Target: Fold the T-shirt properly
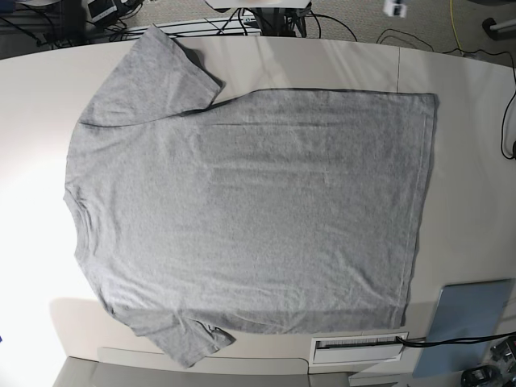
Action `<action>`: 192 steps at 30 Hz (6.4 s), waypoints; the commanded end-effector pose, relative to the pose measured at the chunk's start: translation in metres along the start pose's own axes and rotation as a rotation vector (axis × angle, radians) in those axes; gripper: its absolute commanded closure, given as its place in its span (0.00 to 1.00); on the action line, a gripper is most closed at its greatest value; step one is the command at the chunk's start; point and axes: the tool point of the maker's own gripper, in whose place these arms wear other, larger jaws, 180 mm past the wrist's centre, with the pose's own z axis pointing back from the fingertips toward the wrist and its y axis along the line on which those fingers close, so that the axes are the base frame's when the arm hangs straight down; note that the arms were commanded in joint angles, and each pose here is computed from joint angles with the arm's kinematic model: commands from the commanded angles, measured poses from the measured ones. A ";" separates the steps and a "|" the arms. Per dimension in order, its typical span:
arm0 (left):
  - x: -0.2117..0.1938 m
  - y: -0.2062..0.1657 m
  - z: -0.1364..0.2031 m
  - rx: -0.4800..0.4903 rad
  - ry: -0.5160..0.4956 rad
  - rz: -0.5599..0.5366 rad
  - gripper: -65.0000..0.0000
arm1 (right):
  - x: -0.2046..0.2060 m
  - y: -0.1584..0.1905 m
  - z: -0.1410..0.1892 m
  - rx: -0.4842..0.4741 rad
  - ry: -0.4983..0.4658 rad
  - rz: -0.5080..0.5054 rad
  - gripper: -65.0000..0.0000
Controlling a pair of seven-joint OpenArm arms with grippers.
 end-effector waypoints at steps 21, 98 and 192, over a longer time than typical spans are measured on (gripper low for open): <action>0.154 0.019 0.164 0.271 -0.221 -0.992 0.51 | 0.119 -0.069 0.190 -0.462 -0.348 0.488 0.80; 0.229 0.028 0.061 0.186 -0.131 -1.344 1.00 | 0.234 -0.097 0.206 -0.610 -0.386 1.097 0.64; 0.162 0.026 0.128 0.181 -0.056 -1.264 1.00 | 0.116 -0.065 0.199 -0.543 -0.211 1.134 1.00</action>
